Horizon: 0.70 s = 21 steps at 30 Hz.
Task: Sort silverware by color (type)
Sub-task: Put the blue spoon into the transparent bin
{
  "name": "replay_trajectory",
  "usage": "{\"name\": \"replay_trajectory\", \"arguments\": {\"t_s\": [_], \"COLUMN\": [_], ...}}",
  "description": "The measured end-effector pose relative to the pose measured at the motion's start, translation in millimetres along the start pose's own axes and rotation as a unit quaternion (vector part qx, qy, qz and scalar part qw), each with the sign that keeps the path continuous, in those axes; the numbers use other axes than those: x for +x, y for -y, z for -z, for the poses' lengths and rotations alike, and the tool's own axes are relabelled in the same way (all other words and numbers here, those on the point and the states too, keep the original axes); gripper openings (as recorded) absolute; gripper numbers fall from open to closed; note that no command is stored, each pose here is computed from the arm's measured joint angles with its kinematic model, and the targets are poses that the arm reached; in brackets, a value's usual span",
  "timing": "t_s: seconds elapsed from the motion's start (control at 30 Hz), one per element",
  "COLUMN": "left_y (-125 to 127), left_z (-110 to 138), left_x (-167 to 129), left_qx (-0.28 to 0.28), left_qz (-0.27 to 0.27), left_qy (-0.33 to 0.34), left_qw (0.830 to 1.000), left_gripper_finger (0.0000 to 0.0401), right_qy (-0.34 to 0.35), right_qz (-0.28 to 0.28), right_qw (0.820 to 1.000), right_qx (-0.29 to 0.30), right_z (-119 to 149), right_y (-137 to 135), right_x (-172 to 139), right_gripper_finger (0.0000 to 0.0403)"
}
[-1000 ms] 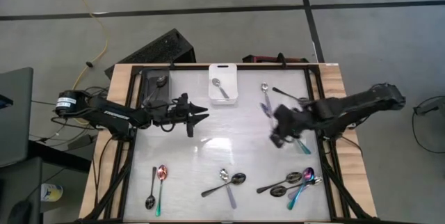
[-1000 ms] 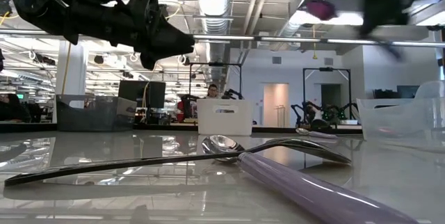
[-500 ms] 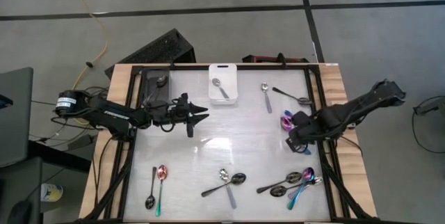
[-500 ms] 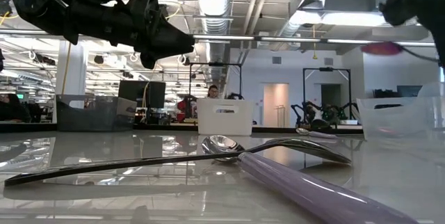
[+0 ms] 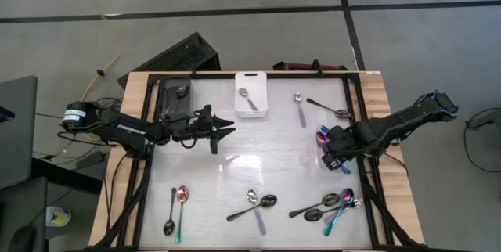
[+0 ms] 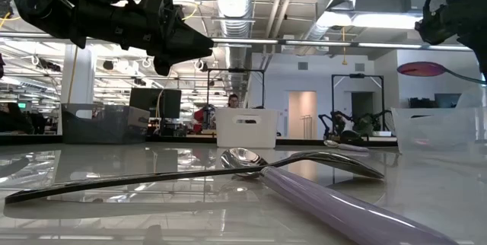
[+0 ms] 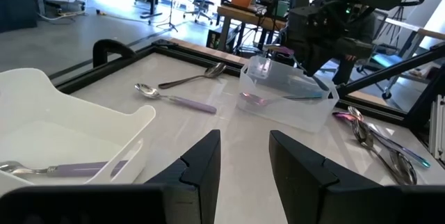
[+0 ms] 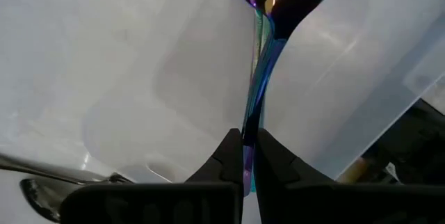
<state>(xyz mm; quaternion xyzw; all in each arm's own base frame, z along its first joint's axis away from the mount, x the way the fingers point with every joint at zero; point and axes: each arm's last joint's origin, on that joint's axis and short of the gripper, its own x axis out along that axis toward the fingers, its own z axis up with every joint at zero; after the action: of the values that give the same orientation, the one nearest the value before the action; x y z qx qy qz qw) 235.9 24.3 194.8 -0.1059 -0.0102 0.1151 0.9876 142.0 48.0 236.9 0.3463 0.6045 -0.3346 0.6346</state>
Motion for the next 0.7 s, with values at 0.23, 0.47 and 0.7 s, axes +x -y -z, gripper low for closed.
{"name": "replay_trajectory", "arguments": {"t_s": [0.23,0.47,0.7], "left_y": [0.0,0.0,0.0], "left_z": [0.0,0.0,0.1], "left_x": [0.0,0.0,0.0], "left_qx": [0.000,0.003,0.005], "left_qz": [0.000,0.000,0.000], "left_qy": [0.000,0.000,0.000], "left_qw": [1.000,1.000,1.000], "left_gripper_finger": [0.0108,0.0108,0.0108], "right_qy": [-0.014,-0.015,-0.021], "right_qz": [-0.004,-0.005,-0.005], "right_qw": [1.000,1.000,1.000], "right_qx": [0.005,0.004,0.000], "right_z": [1.1,1.1,1.5], "right_y": [-0.4,-0.5,-0.4], "right_x": [0.0,0.0,0.0], "right_gripper_finger": [0.0033,0.0107,0.0193]}}
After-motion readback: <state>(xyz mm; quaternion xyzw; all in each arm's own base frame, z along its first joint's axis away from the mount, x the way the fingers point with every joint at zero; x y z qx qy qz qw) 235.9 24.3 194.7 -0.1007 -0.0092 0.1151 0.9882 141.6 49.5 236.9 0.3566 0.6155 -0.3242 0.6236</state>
